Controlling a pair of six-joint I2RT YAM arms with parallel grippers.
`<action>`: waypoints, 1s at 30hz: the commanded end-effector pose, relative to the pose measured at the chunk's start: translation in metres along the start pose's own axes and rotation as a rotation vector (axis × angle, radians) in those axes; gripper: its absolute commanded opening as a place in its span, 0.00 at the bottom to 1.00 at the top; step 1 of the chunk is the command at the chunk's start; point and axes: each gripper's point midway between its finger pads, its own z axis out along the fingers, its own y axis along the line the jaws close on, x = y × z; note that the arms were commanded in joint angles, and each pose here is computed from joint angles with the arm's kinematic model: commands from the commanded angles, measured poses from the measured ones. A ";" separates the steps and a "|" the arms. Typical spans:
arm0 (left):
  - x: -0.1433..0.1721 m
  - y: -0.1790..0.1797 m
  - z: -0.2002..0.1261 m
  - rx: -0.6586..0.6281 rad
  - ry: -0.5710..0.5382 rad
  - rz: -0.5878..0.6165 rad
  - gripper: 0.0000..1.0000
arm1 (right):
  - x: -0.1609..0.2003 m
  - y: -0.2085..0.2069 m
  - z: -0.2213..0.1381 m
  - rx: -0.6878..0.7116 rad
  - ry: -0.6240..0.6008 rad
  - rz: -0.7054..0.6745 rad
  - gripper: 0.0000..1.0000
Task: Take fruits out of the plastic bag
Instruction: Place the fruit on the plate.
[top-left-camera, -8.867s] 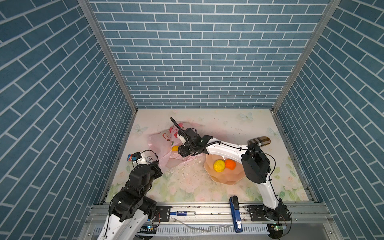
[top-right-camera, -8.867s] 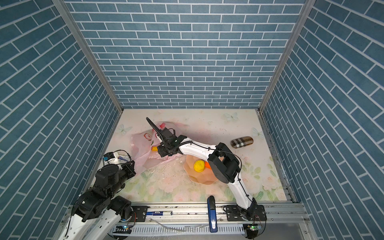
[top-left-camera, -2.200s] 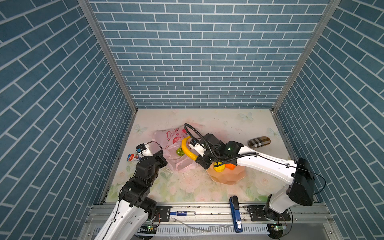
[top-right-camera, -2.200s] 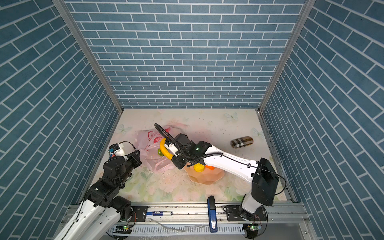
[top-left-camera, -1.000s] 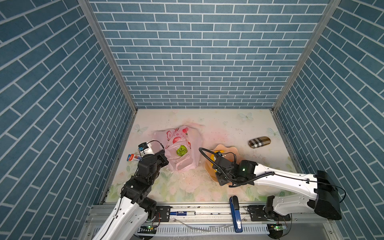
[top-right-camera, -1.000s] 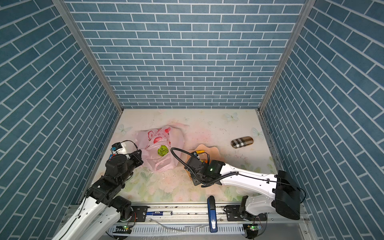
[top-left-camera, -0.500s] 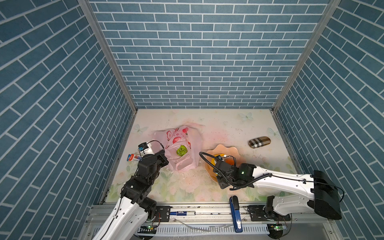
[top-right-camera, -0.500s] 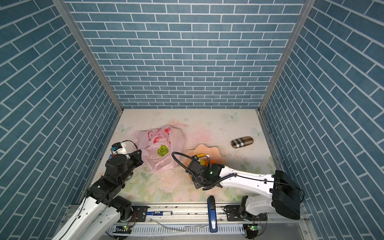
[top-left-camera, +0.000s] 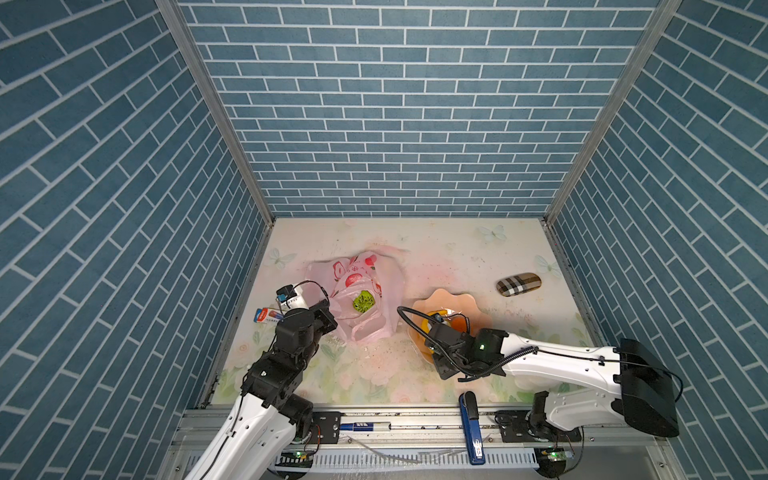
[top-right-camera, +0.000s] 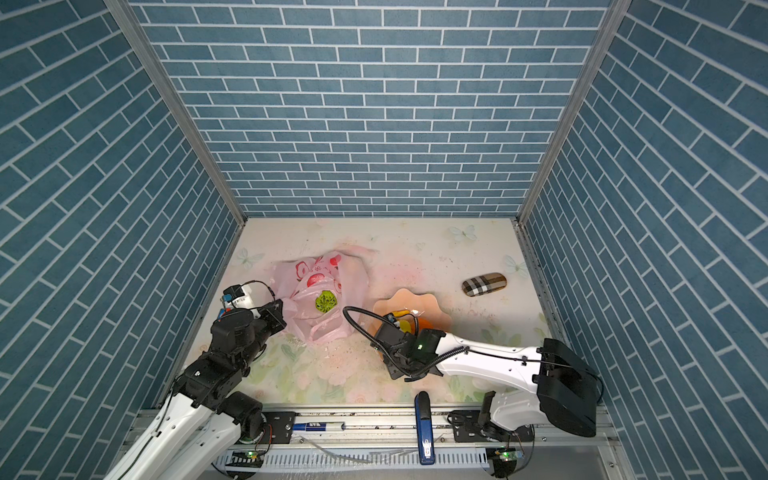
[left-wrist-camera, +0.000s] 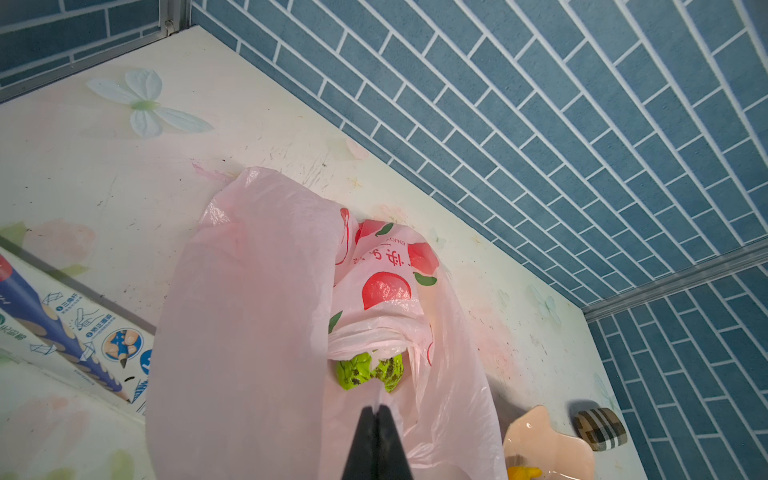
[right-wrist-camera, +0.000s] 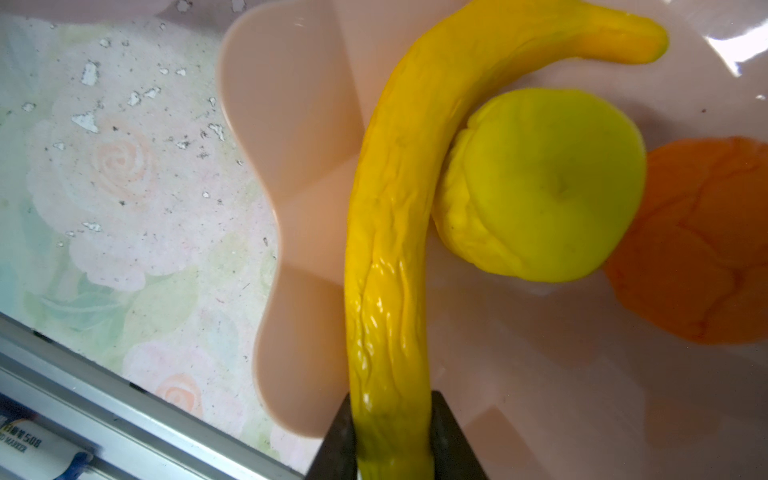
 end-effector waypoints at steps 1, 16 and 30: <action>-0.007 -0.001 -0.005 -0.003 -0.018 0.012 0.00 | 0.011 -0.005 0.007 0.023 0.031 -0.020 0.30; -0.009 -0.004 -0.007 0.003 -0.018 0.019 0.00 | 0.002 -0.009 -0.007 0.051 0.013 -0.050 0.49; -0.014 -0.013 -0.011 0.029 -0.011 0.025 0.00 | -0.058 0.005 -0.060 0.052 -0.124 -0.139 0.55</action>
